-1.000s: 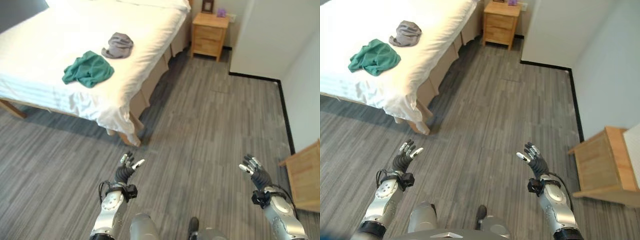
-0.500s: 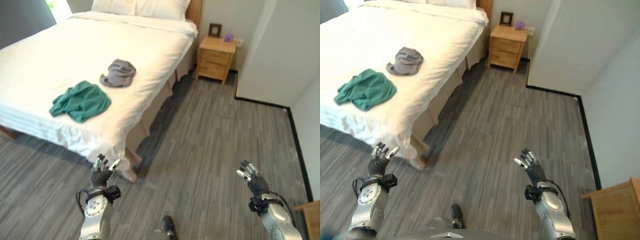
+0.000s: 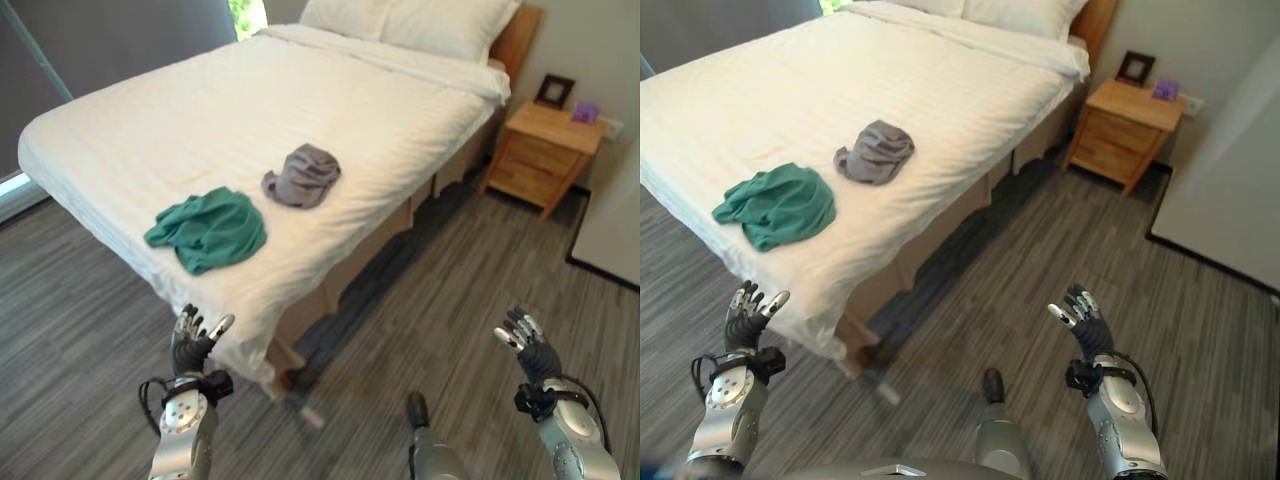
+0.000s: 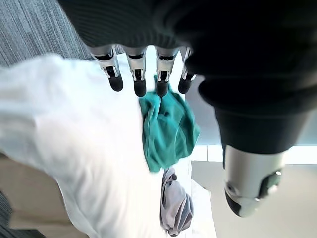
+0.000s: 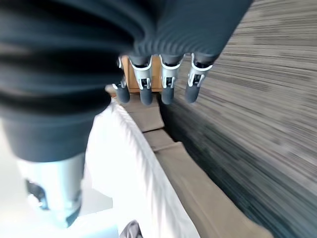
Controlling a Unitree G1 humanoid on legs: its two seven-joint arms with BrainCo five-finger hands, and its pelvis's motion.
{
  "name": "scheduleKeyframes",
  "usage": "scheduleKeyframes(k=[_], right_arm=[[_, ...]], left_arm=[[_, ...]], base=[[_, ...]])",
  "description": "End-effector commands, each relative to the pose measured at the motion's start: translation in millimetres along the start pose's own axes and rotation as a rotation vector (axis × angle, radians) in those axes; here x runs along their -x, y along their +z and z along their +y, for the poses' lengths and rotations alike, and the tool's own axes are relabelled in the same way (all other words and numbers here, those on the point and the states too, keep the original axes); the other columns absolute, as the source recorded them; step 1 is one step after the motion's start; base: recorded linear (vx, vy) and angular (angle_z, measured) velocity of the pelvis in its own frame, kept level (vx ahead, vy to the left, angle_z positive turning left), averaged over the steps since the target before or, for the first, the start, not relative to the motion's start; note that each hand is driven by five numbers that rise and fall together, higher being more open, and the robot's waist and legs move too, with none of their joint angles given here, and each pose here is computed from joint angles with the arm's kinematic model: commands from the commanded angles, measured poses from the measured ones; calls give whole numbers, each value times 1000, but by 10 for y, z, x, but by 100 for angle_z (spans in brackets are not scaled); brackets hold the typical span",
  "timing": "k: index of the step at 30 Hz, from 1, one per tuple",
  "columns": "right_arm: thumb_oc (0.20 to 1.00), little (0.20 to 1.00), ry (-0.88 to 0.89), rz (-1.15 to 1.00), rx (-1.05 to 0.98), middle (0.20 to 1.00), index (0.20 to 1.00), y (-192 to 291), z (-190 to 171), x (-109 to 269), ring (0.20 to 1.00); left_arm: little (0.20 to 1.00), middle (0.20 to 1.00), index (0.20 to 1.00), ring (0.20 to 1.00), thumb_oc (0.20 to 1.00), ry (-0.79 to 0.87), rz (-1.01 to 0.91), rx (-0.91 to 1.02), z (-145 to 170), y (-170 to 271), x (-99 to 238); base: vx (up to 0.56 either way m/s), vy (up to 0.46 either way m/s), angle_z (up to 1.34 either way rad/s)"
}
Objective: Pick up bed clothes into laundry basket.
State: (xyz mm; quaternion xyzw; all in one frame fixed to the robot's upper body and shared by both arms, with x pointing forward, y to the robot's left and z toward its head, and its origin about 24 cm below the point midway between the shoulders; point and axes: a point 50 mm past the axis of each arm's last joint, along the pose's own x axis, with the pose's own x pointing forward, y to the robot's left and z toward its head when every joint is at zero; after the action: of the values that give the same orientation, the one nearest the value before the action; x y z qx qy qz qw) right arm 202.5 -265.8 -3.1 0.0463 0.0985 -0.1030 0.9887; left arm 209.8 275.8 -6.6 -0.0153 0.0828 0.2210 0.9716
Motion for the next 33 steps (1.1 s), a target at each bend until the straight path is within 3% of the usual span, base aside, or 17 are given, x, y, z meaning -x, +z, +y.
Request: scheduleKeyframes(k=[1,3,13,20,25,30,33], right_arm=[[1000,1000,-32,-260,47,1000,1000,565,-101,-152,1000],[1000,1000,-49,-309,27,1000,1000,678,-136,-177,1000],[1000,1000,-85,-441,-20,1000,1000,879,-291,33,1000],[1000,1000,190,-460,36,1000,1000,988,42,77,1000],[1000,1000,230,-429,18,1000,1000,908,136,50,1000],[1000,1000,399,-343,107,1000,1000,757,571,-99,1000],[1000,1000,445,-320,154,1000,1000,729,595,-56,1000]], left_arm=[[1000,1000,1000,1000,1000,-64,-178,44,-128,377,-128],[1000,1000,1000,1000,1000,-57,-159,153,-214,355,-146],[1000,1000,1000,1000,1000,-107,-114,134,-294,234,-108],[1000,1000,1000,1000,1000,-156,-138,93,-391,270,-141],[1000,1000,1000,1000,1000,-197,-139,89,-464,276,-134],[1000,1000,1000,1000,1000,-268,-179,-16,-524,384,-171],[1000,1000,1000,1000,1000,-303,-157,-3,-573,327,-134]], base=[[196,-275,50],[227,-496,55],[216,-163,47],[260,91,-8],[219,202,-19],[111,238,-37],[206,121,36]])
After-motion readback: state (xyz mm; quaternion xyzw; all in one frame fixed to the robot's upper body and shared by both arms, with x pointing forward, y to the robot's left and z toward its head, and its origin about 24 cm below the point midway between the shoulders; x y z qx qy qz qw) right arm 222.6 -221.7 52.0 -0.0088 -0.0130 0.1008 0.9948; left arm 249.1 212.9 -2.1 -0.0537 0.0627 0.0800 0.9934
